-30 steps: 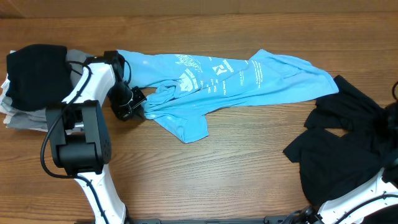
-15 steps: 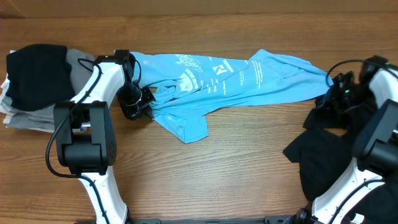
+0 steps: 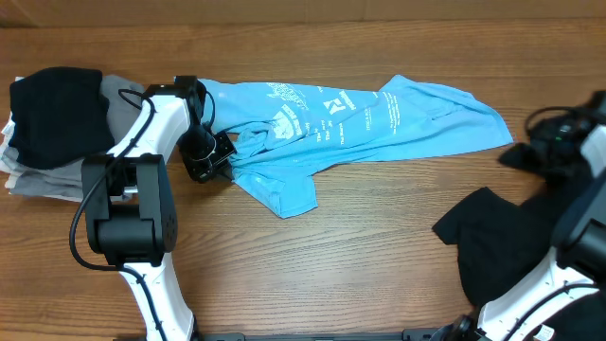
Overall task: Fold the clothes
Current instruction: 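Grasp the shirt's right corner with the right gripper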
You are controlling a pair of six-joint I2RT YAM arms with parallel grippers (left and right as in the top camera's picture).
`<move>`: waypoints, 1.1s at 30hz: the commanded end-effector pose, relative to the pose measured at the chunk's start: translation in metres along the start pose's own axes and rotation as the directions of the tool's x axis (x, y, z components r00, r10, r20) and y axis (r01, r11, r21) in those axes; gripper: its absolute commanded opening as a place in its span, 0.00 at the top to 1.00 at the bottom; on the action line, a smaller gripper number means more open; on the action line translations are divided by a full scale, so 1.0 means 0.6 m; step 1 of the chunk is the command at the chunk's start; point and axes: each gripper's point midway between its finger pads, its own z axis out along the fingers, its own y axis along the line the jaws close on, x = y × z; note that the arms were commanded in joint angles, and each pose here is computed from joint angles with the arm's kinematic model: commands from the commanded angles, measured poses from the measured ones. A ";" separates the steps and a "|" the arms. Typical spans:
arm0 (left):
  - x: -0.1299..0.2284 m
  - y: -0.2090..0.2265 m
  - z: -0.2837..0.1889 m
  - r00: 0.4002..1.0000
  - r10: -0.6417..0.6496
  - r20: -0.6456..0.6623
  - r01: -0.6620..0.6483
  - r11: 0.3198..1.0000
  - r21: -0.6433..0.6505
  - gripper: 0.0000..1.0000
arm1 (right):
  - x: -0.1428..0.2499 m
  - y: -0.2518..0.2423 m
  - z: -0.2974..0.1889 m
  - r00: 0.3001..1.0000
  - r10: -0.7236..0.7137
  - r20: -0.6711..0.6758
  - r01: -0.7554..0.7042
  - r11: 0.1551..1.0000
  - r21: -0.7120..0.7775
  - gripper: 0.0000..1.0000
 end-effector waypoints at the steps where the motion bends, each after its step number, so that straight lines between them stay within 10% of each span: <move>1: 0.007 -0.006 -0.013 1.000 0.011 0.011 -0.011 1.000 0.023 0.96 | -0.023 -0.109 0.000 0.975 0.208 0.082 -0.219 0.965 0.146 0.56; 10: -0.003 -0.012 -0.014 0.999 0.023 0.035 -0.024 0.999 0.037 0.96 | -0.082 -0.064 -0.054 0.969 0.239 0.066 -0.221 0.952 -0.210 0.03; 21: 0.004 -0.009 -0.013 0.998 0.056 0.018 -0.057 0.998 0.030 0.95 | 0.029 0.124 -0.106 0.991 -0.025 -0.135 -0.011 0.966 -0.259 0.00; 27: -0.003 -0.010 -0.021 0.998 0.056 0.031 -0.057 0.998 0.038 0.22 | 0.099 0.162 -0.083 0.971 -0.106 -0.214 0.048 0.965 -0.258 0.00; 33: -0.013 -0.029 -0.080 0.997 0.055 0.050 -0.059 0.995 0.081 0.19 | 0.119 0.167 -0.075 0.963 -0.139 -0.230 0.090 0.973 -0.211 0.00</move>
